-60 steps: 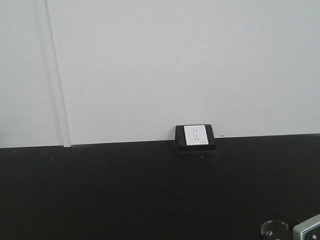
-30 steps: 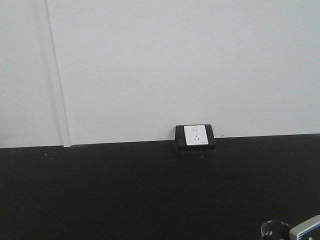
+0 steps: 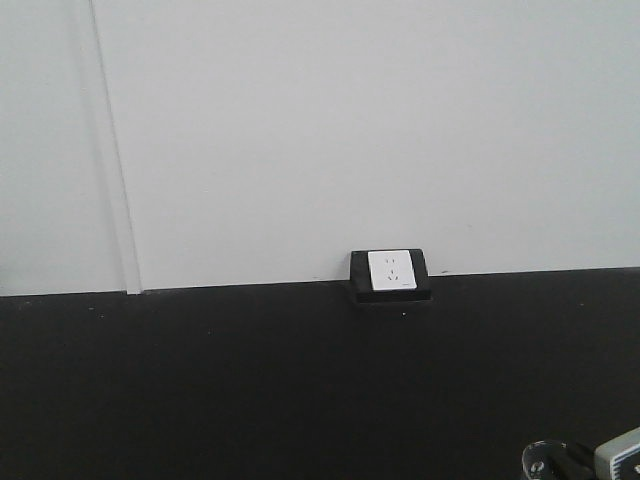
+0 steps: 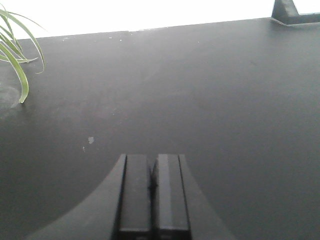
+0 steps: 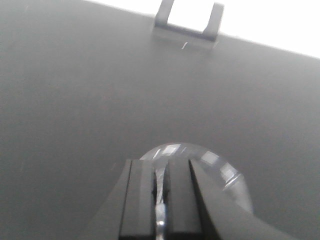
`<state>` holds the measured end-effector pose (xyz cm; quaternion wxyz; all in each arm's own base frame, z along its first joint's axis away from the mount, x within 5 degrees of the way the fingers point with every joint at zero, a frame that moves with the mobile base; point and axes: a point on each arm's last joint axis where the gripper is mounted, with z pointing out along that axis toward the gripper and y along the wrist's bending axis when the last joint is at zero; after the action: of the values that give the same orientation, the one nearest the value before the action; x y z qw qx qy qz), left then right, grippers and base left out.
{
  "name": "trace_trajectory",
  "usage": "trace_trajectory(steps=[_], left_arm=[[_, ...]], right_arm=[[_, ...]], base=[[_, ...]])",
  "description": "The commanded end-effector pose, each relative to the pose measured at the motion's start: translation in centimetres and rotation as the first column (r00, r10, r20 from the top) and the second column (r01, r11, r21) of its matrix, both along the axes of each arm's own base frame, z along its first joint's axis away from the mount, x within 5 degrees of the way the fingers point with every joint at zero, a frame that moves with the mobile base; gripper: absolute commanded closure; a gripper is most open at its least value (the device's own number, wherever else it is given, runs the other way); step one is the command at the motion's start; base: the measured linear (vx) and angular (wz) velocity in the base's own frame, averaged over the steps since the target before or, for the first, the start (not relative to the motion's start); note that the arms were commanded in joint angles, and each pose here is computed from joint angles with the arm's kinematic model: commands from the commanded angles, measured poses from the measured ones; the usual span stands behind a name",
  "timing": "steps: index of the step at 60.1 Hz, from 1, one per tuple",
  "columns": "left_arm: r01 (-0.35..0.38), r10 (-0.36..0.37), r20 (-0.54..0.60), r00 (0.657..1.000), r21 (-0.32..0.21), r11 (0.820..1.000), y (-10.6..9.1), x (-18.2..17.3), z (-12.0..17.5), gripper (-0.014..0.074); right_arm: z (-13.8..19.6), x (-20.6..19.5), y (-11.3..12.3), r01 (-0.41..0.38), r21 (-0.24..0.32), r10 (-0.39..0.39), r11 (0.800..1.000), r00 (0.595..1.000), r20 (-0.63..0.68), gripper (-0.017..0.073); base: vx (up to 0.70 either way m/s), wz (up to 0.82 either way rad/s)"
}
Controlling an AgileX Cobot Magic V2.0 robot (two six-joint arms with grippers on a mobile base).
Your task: Grab transparent chemical and place on left bench
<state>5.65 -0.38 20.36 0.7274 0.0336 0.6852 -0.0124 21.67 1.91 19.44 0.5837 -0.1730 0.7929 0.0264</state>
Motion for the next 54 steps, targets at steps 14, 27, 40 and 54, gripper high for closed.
trace_trajectory(steps=[14, 27, 40, 54], left_arm=[[0.001, 0.0, 0.08, 0.997, -0.014, 1.0, 0.0, -0.1, 0.3, 0.0597], [0.001, 0.0, 0.08, 0.997, -0.014, 1.0, 0.0, -0.1, 0.3, 0.0597], [0.001, 0.0, 0.08, 0.997, -0.014, 1.0, 0.0, -0.1, 0.3, 0.0597], [0.001, 0.0, 0.08, 0.997, -0.014, 1.0, 0.0, -0.1, 0.3, 0.0597]], right_arm=[[7.3, -4.1, -0.8, 0.1, 0.094, -0.12, 0.991, 0.964, 0.236, 0.055], [9.3, -8.0, -1.5, 0.191, 0.122, -0.217, 0.974, 0.939, 0.265, 0.055], [10.3, -10.4, -1.8, 0.222, 0.127, -0.252, 0.967, 0.913, 0.32, 0.055], [10.6, -11.1, -1.9, 0.228, 0.131, -0.26, 0.965, 0.903, 0.341, 0.055]], base=[[0.0, 0.0], [0.0, 0.0], [0.0, 0.0], [0.0, 0.0]])
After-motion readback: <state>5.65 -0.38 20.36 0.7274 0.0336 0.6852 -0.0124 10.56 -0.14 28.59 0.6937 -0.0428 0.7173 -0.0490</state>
